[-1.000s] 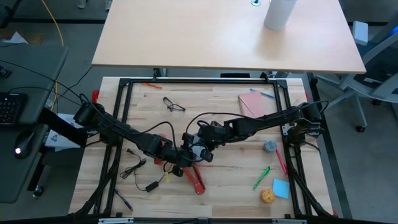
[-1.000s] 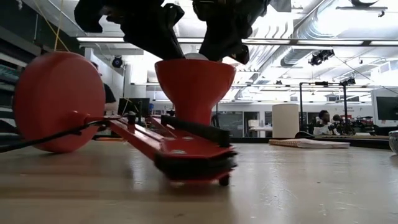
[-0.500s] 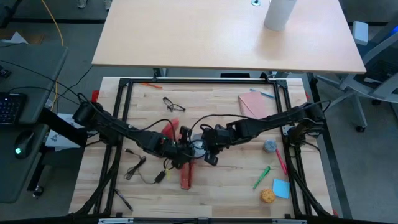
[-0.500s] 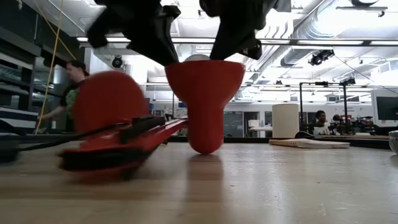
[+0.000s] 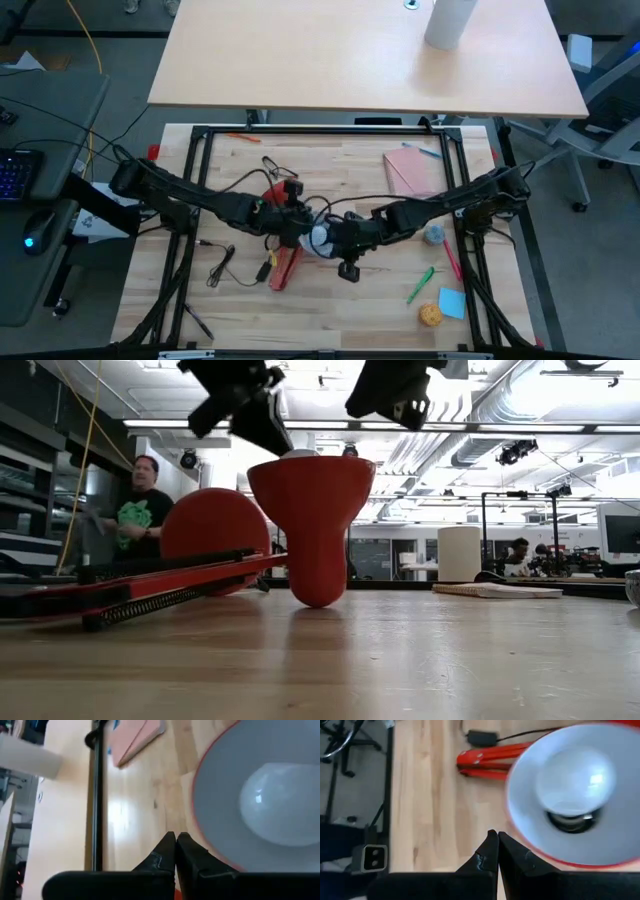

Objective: Screw lightbulb
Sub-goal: Insert the lightbulb into the lamp

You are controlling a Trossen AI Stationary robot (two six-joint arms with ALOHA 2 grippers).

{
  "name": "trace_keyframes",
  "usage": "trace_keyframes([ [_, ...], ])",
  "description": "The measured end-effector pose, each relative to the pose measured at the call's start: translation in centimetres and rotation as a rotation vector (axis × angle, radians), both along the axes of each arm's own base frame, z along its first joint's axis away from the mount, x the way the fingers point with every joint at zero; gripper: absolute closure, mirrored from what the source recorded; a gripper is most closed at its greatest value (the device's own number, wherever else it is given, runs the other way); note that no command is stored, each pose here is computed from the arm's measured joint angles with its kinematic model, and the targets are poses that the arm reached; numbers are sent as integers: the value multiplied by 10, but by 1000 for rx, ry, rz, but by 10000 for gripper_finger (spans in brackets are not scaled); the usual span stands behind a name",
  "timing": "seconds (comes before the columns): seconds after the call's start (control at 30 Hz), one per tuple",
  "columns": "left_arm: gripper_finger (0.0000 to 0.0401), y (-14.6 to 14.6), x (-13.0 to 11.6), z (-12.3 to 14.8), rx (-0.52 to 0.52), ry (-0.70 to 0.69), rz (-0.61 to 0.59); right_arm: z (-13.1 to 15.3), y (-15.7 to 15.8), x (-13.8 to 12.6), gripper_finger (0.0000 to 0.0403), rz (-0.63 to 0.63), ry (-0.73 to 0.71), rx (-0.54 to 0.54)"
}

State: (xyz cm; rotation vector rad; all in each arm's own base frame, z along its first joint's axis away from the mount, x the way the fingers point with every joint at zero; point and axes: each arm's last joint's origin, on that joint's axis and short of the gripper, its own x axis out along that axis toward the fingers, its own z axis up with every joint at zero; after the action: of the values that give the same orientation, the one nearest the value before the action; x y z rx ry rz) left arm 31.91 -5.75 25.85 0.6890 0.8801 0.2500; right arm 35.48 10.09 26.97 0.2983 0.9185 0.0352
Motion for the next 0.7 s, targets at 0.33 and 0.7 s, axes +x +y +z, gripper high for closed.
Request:
trace_keyframes([
  [0.33, 401, -12, -22, 22, -349, -105, 45, 16, -39, -1, 403, -54, -43, -62],
  [0.7, 401, -58, -31, -6, -486, -222, 27, 15, -77, 7, 403, 8, -71, -43],
])
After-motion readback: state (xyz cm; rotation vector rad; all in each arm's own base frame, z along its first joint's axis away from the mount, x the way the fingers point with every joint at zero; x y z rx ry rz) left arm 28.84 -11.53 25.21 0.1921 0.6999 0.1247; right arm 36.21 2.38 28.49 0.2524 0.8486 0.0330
